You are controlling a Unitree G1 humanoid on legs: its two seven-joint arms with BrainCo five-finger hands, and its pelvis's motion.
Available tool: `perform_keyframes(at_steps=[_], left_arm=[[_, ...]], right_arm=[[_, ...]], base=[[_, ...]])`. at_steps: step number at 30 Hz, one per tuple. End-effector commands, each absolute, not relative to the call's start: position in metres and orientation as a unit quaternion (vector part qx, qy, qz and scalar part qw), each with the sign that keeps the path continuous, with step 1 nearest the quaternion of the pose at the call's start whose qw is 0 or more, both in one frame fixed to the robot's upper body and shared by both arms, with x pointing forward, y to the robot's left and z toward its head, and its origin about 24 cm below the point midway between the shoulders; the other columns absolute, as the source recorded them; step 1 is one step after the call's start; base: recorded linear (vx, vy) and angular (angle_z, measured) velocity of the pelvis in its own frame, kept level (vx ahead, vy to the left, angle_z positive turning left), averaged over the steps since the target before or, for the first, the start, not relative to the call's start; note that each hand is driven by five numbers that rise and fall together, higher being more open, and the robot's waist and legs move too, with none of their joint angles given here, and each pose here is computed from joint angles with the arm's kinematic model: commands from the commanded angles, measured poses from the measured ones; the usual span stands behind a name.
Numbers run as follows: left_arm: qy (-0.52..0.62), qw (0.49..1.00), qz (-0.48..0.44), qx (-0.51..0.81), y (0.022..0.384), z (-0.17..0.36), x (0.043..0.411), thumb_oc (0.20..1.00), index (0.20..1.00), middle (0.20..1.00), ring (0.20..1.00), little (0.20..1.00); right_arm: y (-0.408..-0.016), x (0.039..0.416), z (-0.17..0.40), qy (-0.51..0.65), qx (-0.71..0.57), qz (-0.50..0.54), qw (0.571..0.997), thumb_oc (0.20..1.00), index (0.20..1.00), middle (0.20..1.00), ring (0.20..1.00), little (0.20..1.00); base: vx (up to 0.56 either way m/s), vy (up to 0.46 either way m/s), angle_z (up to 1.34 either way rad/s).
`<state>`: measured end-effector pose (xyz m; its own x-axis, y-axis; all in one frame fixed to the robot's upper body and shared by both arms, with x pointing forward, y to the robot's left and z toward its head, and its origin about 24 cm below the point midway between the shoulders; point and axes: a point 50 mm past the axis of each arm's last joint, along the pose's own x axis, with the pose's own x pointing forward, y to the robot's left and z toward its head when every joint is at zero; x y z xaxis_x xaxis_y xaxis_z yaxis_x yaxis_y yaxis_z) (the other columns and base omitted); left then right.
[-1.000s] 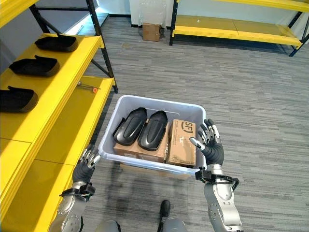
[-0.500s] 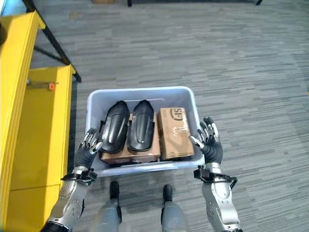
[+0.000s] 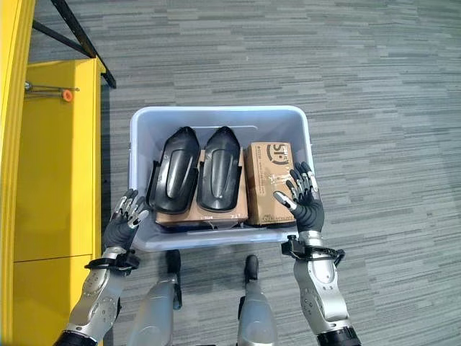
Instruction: Move parts from the plastic box to the shelf.
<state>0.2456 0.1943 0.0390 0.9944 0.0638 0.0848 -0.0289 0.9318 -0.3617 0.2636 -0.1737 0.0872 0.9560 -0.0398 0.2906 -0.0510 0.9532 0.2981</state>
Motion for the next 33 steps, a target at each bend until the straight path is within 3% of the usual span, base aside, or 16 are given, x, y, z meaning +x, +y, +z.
perform_keyframes(at_steps=[1, 7, 14, 19, 33], left_arm=[[-0.107, 0.978, 0.021, -0.177, 0.192, 0.06, 0.249, 1.0, 1.0, 1.0, 1.0, 1.0], [-0.142, 0.974, -0.007, -0.178, 0.168, 0.083, 0.266, 1.0, 1.0, 1.0, 1.0, 1.0], [-0.157, 0.969, -0.016, -0.192, 0.158, 0.093, 0.275, 1.0, 1.0, 1.0, 1.0, 1.0], [-0.172, 0.965, -0.031, -0.197, 0.151, 0.103, 0.277, 1.0, 1.0, 1.0, 1.0, 1.0], [-0.19, 0.963, -0.033, -0.189, 0.149, 0.111, 0.275, 1.0, 1.0, 1.0, 1.0, 1.0]], right_arm=[[-0.172, 0.271, 0.104, -0.189, 0.145, -0.003, 0.971, 1.0, 1.0, 1.0, 1.0, 1.0], [-0.132, 0.313, 0.118, -0.178, 0.204, -0.003, 0.963, 1.0, 1.0, 1.0, 1.0, 1.0], [-0.112, 0.327, 0.122, -0.163, 0.213, 0.0, 0.963, 1.0, 1.0, 1.0, 1.0, 1.0], [-0.121, 0.334, 0.134, -0.183, 0.205, -0.035, 0.961, 1.0, 1.0, 1.0, 1.0, 1.0], [-0.143, 0.311, 0.155, -0.274, 0.121, -0.068, 0.952, 1.0, 1.0, 1.0, 1.0, 1.0]], base=[[-0.07, -0.014, 0.07], [-0.05, 0.008, 0.06], [-0.02, 0.006, 0.0], [-0.02, 0.001, -0.01], [0.0, -0.002, 0.0]])
